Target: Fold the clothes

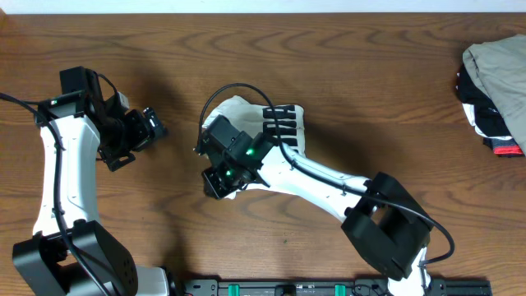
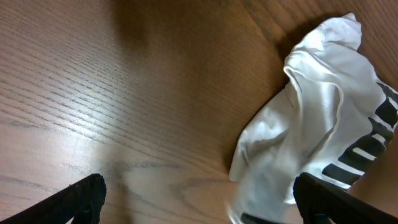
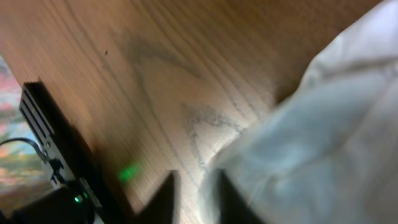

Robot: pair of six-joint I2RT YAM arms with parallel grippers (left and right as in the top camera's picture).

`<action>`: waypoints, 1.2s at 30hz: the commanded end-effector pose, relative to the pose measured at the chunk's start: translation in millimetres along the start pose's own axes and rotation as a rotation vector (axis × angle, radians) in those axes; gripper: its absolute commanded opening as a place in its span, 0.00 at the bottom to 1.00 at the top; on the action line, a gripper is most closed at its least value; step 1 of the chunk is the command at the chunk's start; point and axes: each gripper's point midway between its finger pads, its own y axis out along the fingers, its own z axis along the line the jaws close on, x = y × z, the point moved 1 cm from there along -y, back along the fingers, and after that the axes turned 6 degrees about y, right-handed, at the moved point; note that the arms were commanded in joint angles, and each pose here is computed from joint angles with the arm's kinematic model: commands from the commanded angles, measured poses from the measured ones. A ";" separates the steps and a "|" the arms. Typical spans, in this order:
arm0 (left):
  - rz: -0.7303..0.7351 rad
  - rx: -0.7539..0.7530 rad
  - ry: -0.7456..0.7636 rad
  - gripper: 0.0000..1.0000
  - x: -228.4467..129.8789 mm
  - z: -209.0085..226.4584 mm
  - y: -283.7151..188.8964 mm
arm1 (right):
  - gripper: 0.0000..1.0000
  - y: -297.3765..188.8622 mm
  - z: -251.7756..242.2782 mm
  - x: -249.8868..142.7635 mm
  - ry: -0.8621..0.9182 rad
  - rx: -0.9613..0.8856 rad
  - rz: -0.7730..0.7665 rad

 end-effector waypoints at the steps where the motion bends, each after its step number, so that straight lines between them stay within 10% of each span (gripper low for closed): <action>1: -0.009 -0.010 -0.005 0.98 2.7 -2.1 -3.2 | 0.40 5.9 -7.2 -2.0 0.004 -0.036 0.001; 17: -0.009 -0.010 -0.005 0.98 2.7 -2.1 -3.2 | 0.51 -69.2 -74.8 44.6 0.159 -0.177 -0.091; 36: -0.009 -0.010 -0.005 0.98 2.7 -2.1 -3.2 | 0.44 -22.9 -52.3 60.8 0.120 -0.151 -0.158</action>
